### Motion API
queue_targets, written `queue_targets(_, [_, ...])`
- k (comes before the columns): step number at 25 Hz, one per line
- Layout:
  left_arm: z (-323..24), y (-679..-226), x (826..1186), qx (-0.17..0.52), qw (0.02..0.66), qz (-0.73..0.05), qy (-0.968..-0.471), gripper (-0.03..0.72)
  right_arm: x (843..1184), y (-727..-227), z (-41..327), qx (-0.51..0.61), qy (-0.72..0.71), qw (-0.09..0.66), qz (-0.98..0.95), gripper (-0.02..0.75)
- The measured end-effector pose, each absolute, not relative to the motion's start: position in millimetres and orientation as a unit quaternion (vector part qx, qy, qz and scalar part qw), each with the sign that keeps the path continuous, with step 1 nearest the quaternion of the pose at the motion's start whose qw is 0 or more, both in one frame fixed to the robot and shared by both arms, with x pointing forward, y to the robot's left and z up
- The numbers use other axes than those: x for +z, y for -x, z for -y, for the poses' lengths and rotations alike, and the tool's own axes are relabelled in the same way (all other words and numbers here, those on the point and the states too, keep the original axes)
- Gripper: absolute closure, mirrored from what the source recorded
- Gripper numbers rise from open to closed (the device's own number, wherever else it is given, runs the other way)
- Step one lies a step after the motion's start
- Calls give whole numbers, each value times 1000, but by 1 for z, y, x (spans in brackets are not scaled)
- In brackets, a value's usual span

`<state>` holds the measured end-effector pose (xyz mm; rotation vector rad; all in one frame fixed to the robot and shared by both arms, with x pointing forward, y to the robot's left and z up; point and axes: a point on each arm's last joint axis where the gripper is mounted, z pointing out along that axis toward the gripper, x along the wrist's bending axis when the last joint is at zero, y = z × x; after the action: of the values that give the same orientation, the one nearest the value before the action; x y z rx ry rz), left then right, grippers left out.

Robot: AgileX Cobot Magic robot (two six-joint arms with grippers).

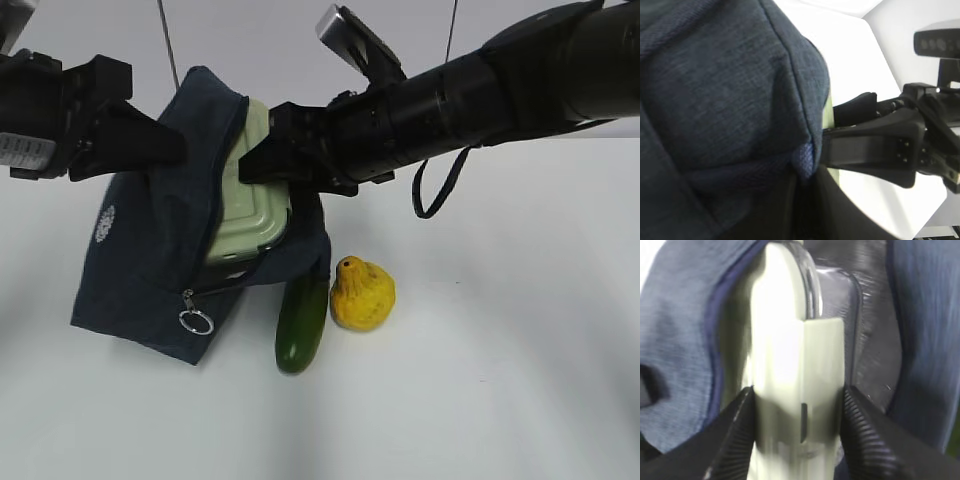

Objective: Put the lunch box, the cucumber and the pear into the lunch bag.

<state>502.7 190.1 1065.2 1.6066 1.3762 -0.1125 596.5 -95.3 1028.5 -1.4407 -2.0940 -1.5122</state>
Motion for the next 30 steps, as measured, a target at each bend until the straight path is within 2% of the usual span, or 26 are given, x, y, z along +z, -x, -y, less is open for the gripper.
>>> queue_targets(9, [-188,-501,1067,-50,497,-550,-669,677,996,-601,89,-468,502,123,717,355])
queue_targets(19, [-185,-499,1070,-71,513,-539,-665,677,992,-601,89,-457,495,119,729,354])
queue_targets(23, [-185,-499,1070,-71,513,-538,-665,677,990,-601,90,-453,492,116,735,313])
queue_targets(27, [-186,-500,1068,-63,504,-535,-675,677,991,-601,89,-455,491,121,733,240])
queue_targets(30, [-186,-500,1068,-61,504,-535,-675,677,991,-601,89,-455,489,123,734,223])
